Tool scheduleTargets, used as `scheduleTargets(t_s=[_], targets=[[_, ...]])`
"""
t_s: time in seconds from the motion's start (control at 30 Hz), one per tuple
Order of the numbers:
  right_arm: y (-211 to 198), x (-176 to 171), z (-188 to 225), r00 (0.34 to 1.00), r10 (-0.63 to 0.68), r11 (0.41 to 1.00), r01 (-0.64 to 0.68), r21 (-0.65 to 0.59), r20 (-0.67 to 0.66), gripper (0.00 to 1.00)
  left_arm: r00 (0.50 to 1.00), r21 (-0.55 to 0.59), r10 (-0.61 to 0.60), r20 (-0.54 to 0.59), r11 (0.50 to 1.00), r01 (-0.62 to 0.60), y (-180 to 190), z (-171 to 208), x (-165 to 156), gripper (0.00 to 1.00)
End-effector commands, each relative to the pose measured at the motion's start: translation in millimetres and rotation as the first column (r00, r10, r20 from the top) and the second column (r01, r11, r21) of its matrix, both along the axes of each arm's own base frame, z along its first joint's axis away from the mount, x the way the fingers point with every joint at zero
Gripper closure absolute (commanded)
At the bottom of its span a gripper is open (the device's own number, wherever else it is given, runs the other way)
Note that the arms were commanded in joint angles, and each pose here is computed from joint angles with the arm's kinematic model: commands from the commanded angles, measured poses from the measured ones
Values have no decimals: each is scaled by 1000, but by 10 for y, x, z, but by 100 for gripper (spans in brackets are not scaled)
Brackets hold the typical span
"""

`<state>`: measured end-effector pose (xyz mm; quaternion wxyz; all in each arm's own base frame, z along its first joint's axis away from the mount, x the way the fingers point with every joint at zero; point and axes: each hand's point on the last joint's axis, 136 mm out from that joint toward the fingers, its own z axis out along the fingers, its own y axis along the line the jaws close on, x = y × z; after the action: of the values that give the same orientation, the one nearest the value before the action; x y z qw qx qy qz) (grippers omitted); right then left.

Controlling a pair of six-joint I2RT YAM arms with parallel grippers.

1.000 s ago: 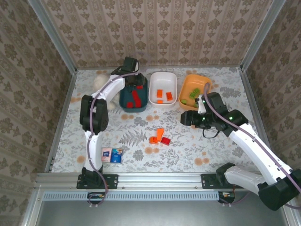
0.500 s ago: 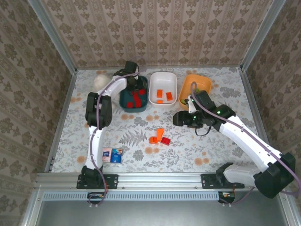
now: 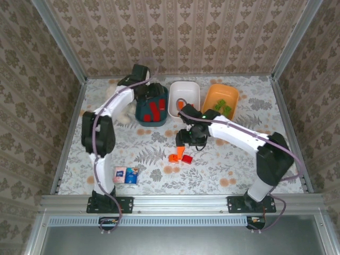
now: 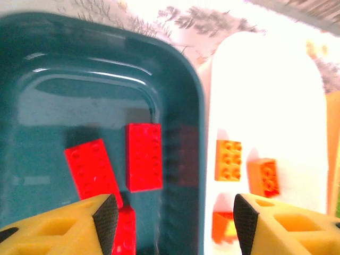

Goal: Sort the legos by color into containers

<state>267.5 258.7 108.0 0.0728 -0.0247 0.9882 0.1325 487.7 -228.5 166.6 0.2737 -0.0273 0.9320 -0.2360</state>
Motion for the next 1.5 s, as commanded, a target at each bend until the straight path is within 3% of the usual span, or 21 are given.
scheduleTargets(t_s=[0.0, 0.37, 0.67, 0.9, 1.2, 1.47], targets=[[-12, -12, -157, 990, -122, 988, 114, -103, -69, 34, 997, -16, 28, 71, 1000, -27, 77, 328, -274, 38], [218, 26, -584, 963, -212, 969, 186, -161, -165, 38, 1000, -10, 4, -9, 1000, -4, 361, 21, -1505, 38], [275, 63, -803, 955, -234, 963, 202, -177, -180, 58, 999, -17, 6, -48, 1000, -7, 591, -60, -2078, 39], [250, 265, -456, 973, -223, 966, 212, -150, -63, 74, 998, -22, -17, -63, 1000, 16, 620, -113, -2415, 40], [-152, 1093, 501, 949, -228, 967, 248, -67, 216, 78, 992, -15, -80, -96, 997, 79, 432, -403, -2778, 40], [-303, 2254, 534, 906, -272, 962, 269, 53, 324, 79, 992, -25, -109, -69, 994, 108, 262, -385, -2799, 40]])
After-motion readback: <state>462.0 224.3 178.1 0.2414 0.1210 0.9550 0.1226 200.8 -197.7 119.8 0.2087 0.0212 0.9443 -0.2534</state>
